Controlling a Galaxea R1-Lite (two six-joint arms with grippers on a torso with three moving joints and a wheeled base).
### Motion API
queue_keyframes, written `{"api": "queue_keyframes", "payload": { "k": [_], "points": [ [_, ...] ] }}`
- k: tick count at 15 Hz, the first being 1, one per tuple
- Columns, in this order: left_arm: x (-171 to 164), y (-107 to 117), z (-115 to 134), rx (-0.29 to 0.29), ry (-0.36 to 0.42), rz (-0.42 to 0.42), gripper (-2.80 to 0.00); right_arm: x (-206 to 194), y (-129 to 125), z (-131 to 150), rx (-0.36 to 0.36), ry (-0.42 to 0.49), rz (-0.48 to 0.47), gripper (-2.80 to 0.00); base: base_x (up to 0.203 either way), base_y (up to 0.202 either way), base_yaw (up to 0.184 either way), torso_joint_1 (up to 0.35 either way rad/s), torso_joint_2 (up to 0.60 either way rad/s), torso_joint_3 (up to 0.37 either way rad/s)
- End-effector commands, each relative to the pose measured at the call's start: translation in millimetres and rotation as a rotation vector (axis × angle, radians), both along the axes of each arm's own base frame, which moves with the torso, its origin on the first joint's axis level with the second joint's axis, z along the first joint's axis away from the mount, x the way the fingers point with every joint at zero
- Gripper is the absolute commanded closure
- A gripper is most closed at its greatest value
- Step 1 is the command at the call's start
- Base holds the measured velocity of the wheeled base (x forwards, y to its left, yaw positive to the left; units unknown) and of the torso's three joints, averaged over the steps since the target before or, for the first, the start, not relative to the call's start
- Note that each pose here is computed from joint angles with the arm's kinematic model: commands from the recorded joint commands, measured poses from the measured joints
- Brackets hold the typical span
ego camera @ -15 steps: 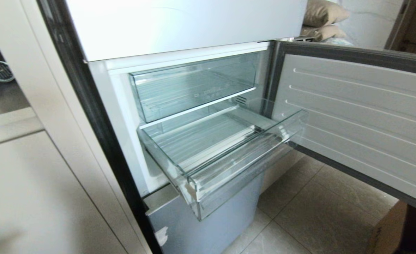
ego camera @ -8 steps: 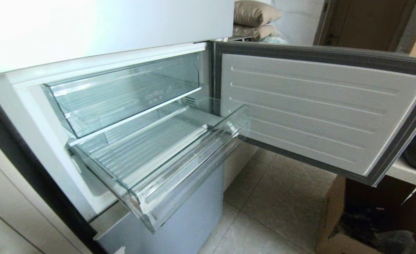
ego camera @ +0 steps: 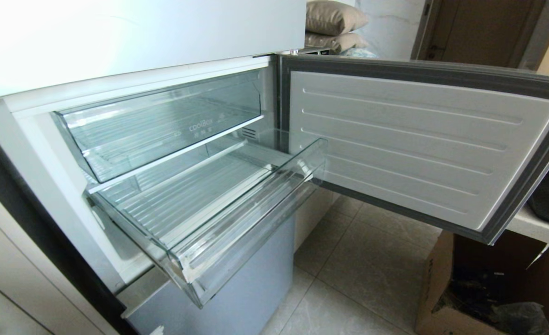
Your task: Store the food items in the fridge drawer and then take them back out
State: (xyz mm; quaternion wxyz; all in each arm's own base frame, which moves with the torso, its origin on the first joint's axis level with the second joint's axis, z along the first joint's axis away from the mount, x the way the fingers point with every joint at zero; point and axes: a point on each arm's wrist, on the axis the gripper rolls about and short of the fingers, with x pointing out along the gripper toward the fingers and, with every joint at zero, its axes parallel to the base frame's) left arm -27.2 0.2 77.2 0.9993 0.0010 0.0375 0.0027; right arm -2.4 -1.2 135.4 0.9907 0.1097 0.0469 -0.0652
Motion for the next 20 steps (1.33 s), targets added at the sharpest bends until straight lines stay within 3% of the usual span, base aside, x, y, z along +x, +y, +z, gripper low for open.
{"api": "queue_keyframes", "payload": {
  "k": [1, 4, 8, 12, 20],
  "points": [
    [0, 0, 0, 0.000, 0.001, 0.001, 0.00, 41, -7, 20, 0.098, 0.187, -0.123, 0.00, 0.000, 0.000, 0.000, 0.000, 0.00, 0.000],
    [0, 0, 0, 0.000, 0.000, 0.001, 0.00, 92, -40, 34, 0.190, 0.283, -0.396, 0.00, 0.000, 0.000, 0.000, 0.000, 0.00, 0.000],
    [0, 0, 0, 0.000, 0.000, 0.001, 0.00, 137, -108, 35, 0.201, 0.293, -0.641, 0.00, 0.000, 0.000, 0.000, 0.000, 0.00, 0.000],
    [0, 0, 0, 0.000, 0.000, 0.001, 0.00, 172, -160, 43, 0.197, 0.290, -0.717, 0.00, 0.000, 0.000, 0.000, 0.000, 0.00, 0.000],
    [0, 0, 0, 0.000, 0.000, 0.001, 0.00, 240, -230, 44, 0.177, 0.279, -0.721, 0.00, 0.000, 0.000, 0.000, 0.000, 0.00, 0.000]
  ]
}}
